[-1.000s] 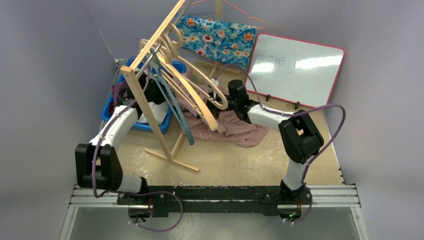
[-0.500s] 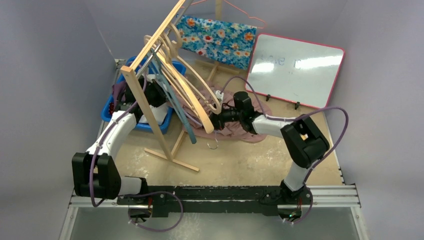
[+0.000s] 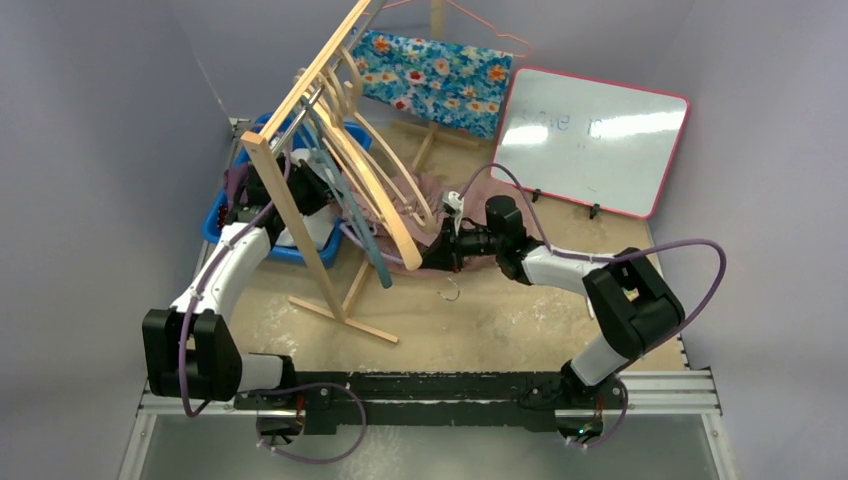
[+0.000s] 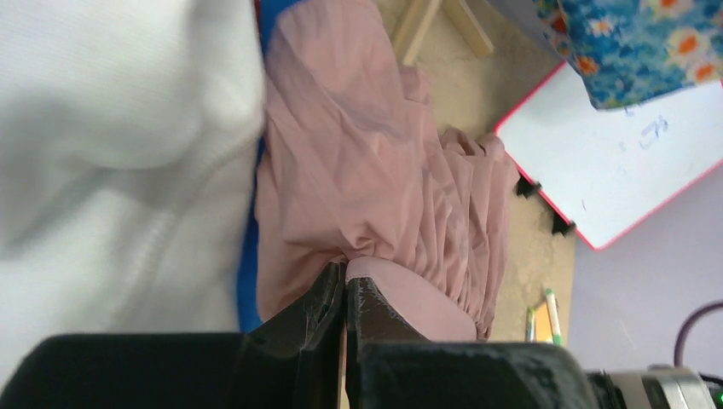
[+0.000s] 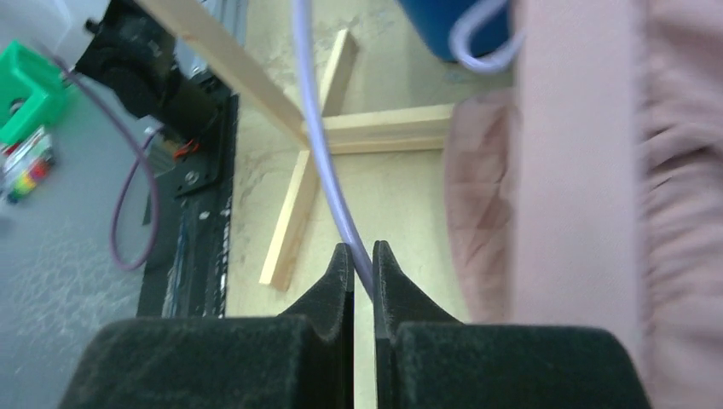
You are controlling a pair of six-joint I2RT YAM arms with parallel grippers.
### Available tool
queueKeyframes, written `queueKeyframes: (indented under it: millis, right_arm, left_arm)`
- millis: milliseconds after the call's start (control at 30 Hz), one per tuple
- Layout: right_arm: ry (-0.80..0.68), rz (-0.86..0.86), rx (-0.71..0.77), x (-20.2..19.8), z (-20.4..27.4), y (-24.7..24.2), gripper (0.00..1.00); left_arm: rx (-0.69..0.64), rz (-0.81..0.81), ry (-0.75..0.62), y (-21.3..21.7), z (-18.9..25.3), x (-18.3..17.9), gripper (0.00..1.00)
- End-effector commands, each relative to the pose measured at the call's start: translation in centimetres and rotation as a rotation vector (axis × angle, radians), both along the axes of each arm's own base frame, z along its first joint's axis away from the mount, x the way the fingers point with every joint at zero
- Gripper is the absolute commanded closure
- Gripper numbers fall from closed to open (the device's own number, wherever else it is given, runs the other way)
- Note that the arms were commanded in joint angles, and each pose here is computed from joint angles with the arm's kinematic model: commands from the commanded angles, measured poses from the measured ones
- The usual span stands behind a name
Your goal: Remove the skirt from the hanger
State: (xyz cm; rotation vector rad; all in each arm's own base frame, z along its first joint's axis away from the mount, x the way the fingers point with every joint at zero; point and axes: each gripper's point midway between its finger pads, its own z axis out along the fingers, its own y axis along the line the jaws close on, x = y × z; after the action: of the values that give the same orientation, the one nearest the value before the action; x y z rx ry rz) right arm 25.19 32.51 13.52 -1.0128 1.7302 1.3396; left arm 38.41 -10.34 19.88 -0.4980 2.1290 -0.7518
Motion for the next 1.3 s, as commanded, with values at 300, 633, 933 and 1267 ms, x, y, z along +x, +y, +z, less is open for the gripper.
queueKeyframes:
  millis: [300,633,933,1267]
  right_arm:
    - [0.145,-0.053,0.009,-0.3,1.0,-1.9,1.0]
    - [0.175,-0.15,0.076,2.9,2.6,3.7,0.61]
    - [-0.338,-0.091,0.249,2.8,4.7,10.0,0.17]
    - [-0.644,-0.052,0.178,4.0,0.4,13.2,0.15]
  left_arm:
    - [-0.002,0.109,-0.279,5.0,4.9,4.5,1.0]
    - [-0.043,-0.006,-0.147,2.8,1.4,3.3,1.0]
    - [-0.062,-0.024,-0.116,2.3,0.7,2.6,1.0]
    - [-0.108,-0.038,-0.1,1.7,-0.9,1.5,1.0]
